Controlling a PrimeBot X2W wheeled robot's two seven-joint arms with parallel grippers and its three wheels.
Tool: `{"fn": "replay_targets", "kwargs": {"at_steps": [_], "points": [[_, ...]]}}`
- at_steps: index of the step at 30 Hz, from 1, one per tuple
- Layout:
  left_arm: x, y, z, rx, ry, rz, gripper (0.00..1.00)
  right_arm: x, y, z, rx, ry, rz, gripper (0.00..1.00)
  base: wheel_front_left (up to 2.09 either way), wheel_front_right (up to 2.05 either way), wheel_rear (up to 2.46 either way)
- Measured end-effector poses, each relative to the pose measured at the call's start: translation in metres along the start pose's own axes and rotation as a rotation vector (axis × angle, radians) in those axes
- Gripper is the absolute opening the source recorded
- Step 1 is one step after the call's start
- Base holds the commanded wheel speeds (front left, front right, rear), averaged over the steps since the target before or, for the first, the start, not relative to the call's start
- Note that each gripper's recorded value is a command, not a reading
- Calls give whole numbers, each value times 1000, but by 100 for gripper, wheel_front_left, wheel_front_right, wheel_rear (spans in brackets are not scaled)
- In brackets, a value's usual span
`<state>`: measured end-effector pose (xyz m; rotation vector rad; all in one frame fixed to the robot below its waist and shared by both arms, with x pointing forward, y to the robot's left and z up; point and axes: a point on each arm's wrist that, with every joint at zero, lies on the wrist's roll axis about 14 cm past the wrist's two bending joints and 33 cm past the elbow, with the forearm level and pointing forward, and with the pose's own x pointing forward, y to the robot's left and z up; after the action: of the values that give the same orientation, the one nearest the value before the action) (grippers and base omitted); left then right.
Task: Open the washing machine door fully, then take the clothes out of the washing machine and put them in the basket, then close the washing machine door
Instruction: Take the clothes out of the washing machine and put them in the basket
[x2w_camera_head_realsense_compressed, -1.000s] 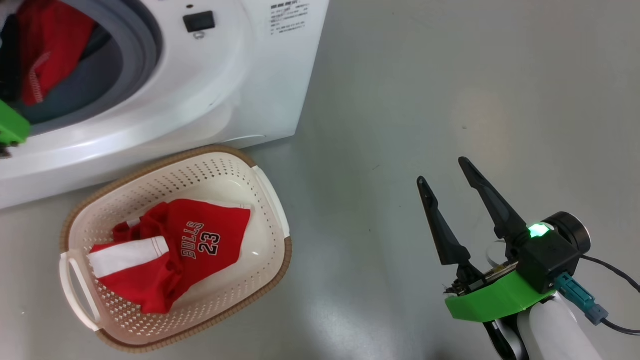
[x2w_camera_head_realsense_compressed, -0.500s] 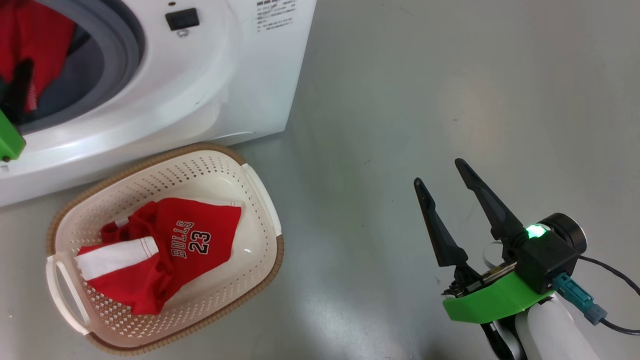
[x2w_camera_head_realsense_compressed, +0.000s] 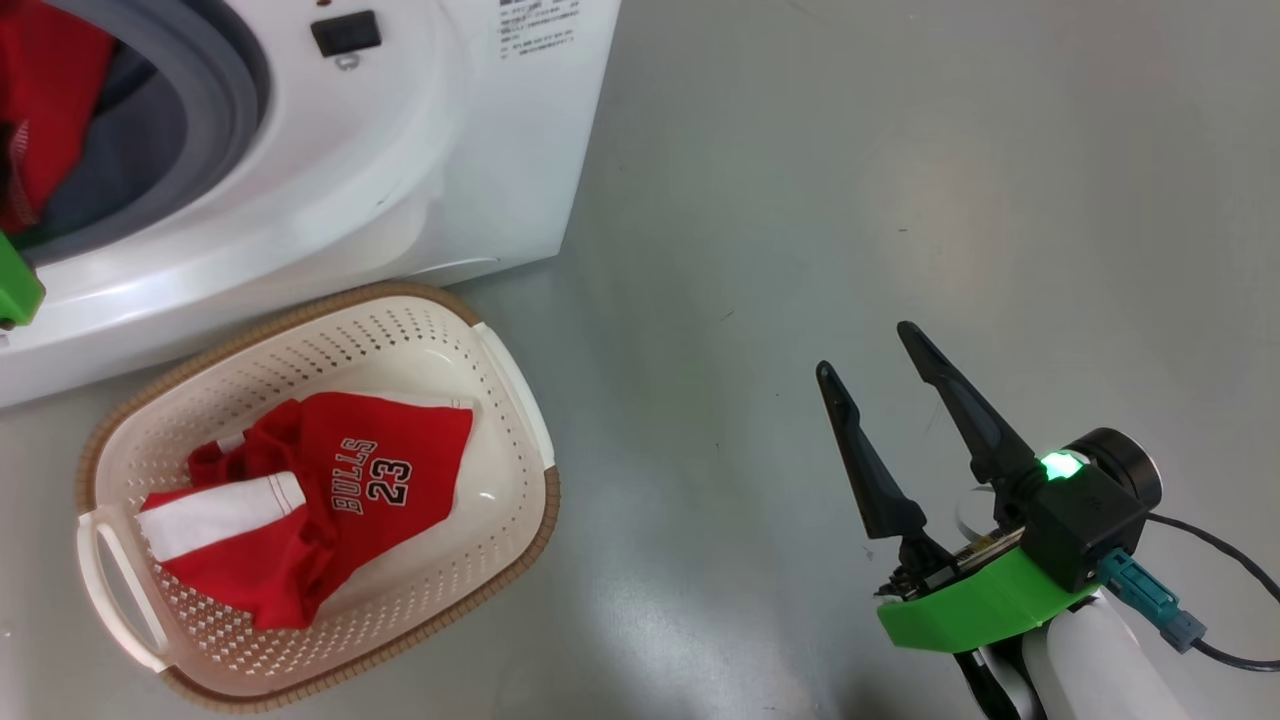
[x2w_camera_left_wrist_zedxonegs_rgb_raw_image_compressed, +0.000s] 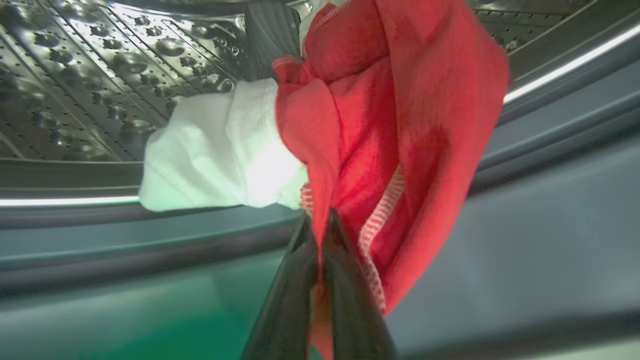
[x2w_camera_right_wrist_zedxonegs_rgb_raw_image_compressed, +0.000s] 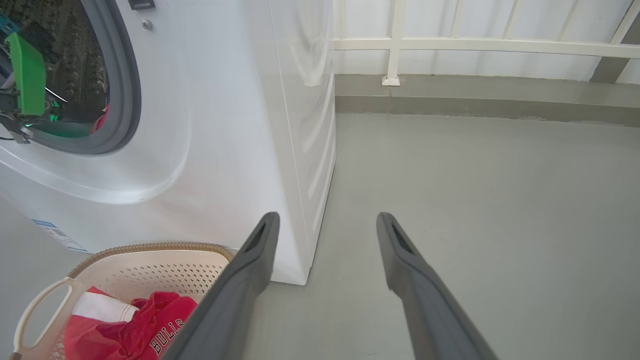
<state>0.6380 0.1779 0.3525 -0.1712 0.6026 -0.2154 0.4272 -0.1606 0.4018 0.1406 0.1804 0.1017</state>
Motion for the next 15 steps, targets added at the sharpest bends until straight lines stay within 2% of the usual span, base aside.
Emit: {"fn": "replay_targets", "kwargs": {"at_steps": [15], "points": [[-20, 3, 47, 6, -330, 1, 0, 5, 4, 0, 8, -5, 14, 100, 0, 0, 0]]}}
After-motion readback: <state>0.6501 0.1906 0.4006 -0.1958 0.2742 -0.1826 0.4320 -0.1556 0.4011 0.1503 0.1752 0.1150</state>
